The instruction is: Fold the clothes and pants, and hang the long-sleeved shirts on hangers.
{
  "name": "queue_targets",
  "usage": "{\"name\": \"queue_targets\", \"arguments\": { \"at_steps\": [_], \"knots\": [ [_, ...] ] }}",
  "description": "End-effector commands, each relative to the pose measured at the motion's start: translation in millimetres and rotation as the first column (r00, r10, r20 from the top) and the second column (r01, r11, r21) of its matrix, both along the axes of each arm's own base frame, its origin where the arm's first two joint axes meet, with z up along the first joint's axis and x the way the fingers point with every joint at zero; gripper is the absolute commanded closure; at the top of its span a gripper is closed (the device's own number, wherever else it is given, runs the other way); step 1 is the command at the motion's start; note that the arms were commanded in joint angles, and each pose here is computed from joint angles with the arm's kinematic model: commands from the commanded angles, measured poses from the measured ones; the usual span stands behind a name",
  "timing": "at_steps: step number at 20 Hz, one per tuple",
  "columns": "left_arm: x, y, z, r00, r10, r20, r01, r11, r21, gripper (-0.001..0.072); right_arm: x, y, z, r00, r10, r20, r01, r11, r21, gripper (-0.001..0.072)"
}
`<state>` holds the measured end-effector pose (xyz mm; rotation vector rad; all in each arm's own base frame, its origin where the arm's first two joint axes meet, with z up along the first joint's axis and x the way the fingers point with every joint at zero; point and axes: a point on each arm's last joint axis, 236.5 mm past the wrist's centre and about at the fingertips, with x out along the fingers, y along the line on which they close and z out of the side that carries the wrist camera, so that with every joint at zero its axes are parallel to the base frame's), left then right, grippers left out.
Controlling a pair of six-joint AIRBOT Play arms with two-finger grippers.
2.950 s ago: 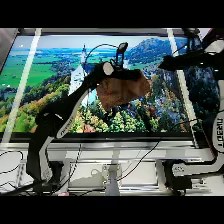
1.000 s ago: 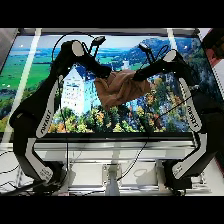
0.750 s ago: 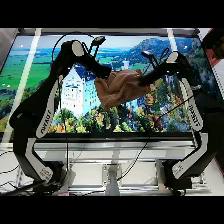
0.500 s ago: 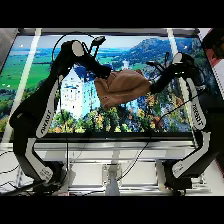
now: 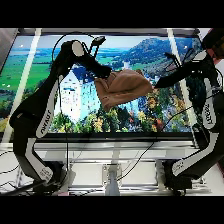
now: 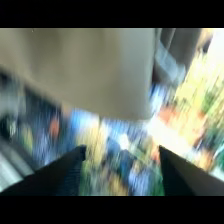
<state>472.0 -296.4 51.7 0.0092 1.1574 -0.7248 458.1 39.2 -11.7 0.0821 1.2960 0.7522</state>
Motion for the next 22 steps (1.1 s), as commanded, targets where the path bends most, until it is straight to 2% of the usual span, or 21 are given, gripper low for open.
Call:
{"name": "queue_targets", "arguments": {
  "at_steps": [1, 10, 15, 22],
  "knots": [
    [0, 0, 0, 1.000, 0.000, 0.000, 0.000, 1.000, 0.000, 0.0696, 39, 14, 11, 0.987, -0.071, 0.144, 0.064, 0.996, 0.055, 0.0143],
    [0, 0, 0, 1.000, 0.000, 0.000, 0.000, 1.000, 0.000, 0.0696, 86, 55, -36, 0.948, 0.044, 0.315, 0.024, 0.978, -0.209, 0.0137],
    [0, 0, -4, 1.000, -0.001, -0.007, 0.001, 1.000, 0.003, 0.0696, 102, 59, -48, 0.952, -0.025, 0.306, 0.096, 0.971, -0.220, 0.0165],
    [-4, -7, -21, 0.998, -0.010, -0.063, 0.010, 1.000, -0.012, 0.0696, 91, 34, -73, 0.974, -0.187, 0.130, 0.210, 0.957, -0.201, 0.0165]
  ]
}}
